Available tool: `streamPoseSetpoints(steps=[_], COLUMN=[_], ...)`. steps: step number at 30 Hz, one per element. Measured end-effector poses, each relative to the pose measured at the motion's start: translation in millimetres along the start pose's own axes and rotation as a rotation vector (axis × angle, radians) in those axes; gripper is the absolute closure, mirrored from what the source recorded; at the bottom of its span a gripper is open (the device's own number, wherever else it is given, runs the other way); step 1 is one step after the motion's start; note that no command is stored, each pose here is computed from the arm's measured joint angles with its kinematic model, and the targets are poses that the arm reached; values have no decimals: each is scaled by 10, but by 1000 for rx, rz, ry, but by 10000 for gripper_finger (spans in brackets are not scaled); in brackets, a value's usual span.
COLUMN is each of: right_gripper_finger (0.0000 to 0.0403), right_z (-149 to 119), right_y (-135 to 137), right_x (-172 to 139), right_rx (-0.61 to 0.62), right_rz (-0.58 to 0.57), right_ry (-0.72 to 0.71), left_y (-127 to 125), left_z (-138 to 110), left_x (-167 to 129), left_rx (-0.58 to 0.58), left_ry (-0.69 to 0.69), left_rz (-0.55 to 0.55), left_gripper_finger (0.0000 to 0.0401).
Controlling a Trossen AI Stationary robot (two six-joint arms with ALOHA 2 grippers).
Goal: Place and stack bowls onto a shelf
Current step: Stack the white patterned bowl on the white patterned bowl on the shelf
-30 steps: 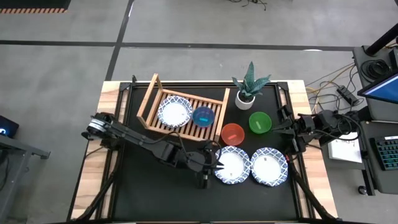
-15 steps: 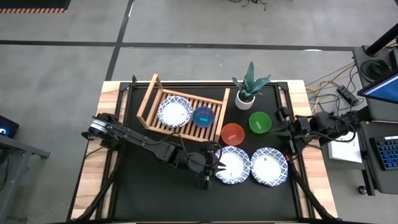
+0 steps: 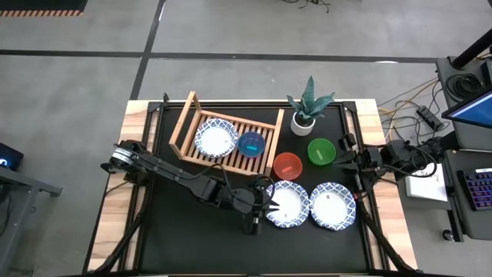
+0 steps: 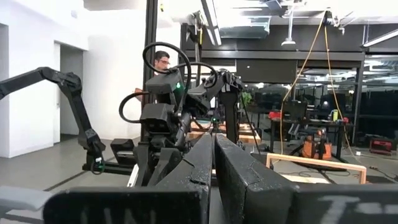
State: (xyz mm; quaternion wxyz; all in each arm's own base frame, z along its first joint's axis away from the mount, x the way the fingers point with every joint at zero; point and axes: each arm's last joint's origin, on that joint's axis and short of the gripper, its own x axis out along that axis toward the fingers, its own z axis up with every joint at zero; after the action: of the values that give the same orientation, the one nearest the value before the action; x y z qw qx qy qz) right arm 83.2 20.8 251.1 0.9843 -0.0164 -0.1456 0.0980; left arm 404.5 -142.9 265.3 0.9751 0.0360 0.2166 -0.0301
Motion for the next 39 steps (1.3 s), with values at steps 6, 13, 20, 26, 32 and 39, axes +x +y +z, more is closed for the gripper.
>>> streamPoseSetpoints(steps=[6, 13, 20, 26, 32, 39], right_gripper_finger=[394, 394, 394, 394, 394, 394], right_z=[24, 219, 313, 368, 360, 353], right_y=[-12, -42, -50, -55, -54, -54], right_x=[-2, -28, -52, -67, -67, -67], right_rx=[26, -1, -55, -55, -56, -71], right_rz=[-37, -81, -75, -73, -71, -71], right_ry=[-8, -5, 31, 40, 48, 56], left_y=[0, -15, -74, -113, -188, -193], left_z=[2, 39, 35, 8, -115, -148], left_x=[0, -4, -20, 68, 411, 812], left_rx=[-14, -30, -67, -130, -46, 137], left_ry=[-2, -41, -40, -70, 23, 276], left_rz=[0, -6, -22, -29, -14, -60], left_gripper_finger=[365, 365, 334, 285, 267, 267])
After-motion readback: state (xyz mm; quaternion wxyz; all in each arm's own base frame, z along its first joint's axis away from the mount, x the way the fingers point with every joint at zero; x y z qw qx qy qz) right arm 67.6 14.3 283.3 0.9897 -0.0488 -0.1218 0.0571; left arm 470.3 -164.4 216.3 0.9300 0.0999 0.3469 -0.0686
